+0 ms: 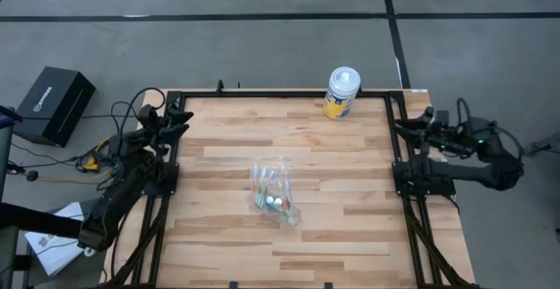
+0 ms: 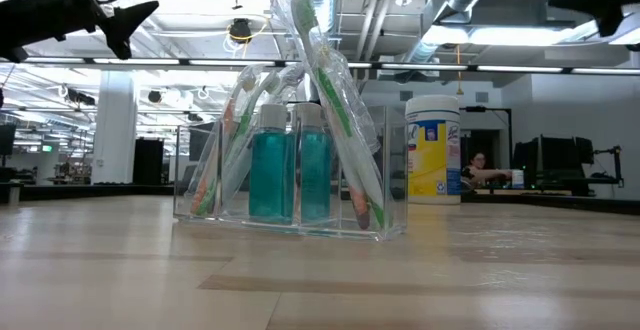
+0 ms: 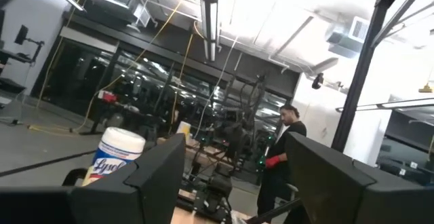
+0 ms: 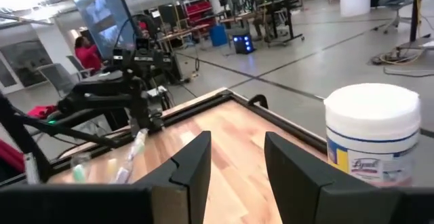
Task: Pick & Place toothbrushing station
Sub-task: Return To Home Position
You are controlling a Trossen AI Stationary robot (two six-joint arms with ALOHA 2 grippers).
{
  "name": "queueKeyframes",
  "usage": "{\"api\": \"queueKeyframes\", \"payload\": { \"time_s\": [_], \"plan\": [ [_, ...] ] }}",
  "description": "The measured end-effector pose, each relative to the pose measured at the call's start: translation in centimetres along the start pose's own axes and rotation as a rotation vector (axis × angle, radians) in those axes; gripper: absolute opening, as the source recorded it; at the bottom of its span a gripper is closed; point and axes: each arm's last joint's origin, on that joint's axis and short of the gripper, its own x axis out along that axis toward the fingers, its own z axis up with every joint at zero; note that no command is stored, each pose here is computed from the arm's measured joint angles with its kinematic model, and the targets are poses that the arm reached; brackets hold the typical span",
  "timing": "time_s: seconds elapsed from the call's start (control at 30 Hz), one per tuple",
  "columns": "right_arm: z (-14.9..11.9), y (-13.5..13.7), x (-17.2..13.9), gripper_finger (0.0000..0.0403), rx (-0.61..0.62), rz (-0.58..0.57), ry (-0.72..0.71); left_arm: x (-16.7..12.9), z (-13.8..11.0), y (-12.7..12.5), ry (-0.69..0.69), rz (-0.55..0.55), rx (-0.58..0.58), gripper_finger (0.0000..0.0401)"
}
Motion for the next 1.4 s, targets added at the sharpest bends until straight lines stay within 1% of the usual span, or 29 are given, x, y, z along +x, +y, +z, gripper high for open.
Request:
{"api": "queueKeyframes", "payload": {
  "time_s": [0.1,0.2,0.33,0.4,0.5,0.7,0.8,0.9,0.93,1.03,1.1,1.2,1.4],
  "plan": [
    [-1.2,0.1,1.3,0.0128,0.002,-0.002,0.005,0.0,0.1,-0.1,-0.005,-0.009,0.001,0.0249],
    [-2.3,0.1,2.4,0.0128,0.040,0.005,0.017,0.0,0.1,-0.2,-0.004,-0.012,-0.011,0.0249],
    [-4.3,0.4,4.3,0.0128,0.080,0.087,0.014,0.0,0.1,-0.3,0.009,-0.030,-0.028,0.0249],
    [-5.4,0.6,5.2,0.0128,0.106,0.129,-0.001,0.0,0.2,-0.5,0.003,-0.042,-0.015,0.0249],
    [-7.3,0.6,6.4,0.0128,0.137,0.158,0.005,0.0,0.2,-0.6,0.005,-0.051,-0.021,0.0249],
    [-10.4,0.8,8.1,0.0128,0.173,0.236,-0.076,0.0,0.2,-0.7,0.024,-0.062,-0.017,0.0249],
    [-11.9,0.8,8.5,0.0128,0.198,0.265,-0.092,0.0,0.2,-0.7,0.028,-0.064,-0.014,0.0249],
    [-12.1,1.0,8.5,0.0128,0.207,0.283,-0.102,0.0,0.1,-0.7,0.058,-0.075,-0.022,0.0249],
    [-12.2,1.0,8.5,0.0128,0.196,0.286,-0.094,0.0,0.0,-0.7,0.077,-0.082,-0.040,0.0249],
    [-12.2,1.1,8.5,0.0128,0.147,0.294,-0.102,0.0,-0.1,-0.7,0.128,-0.096,-0.141,0.0249],
    [-12.2,1.2,8.5,0.0128,0.133,0.296,-0.103,0.0,-0.1,-0.7,0.134,-0.094,-0.190,0.0249],
    [-12.4,1.1,8.5,0.0128,0.126,0.288,-0.087,0.0,-0.1,-0.7,0.123,-0.091,-0.193,0.0249],
    [-12.2,1.2,8.5,0.0128,0.129,0.296,-0.100,0.0,-0.1,-0.7,0.123,-0.091,-0.185,0.0249]
  ]
}}
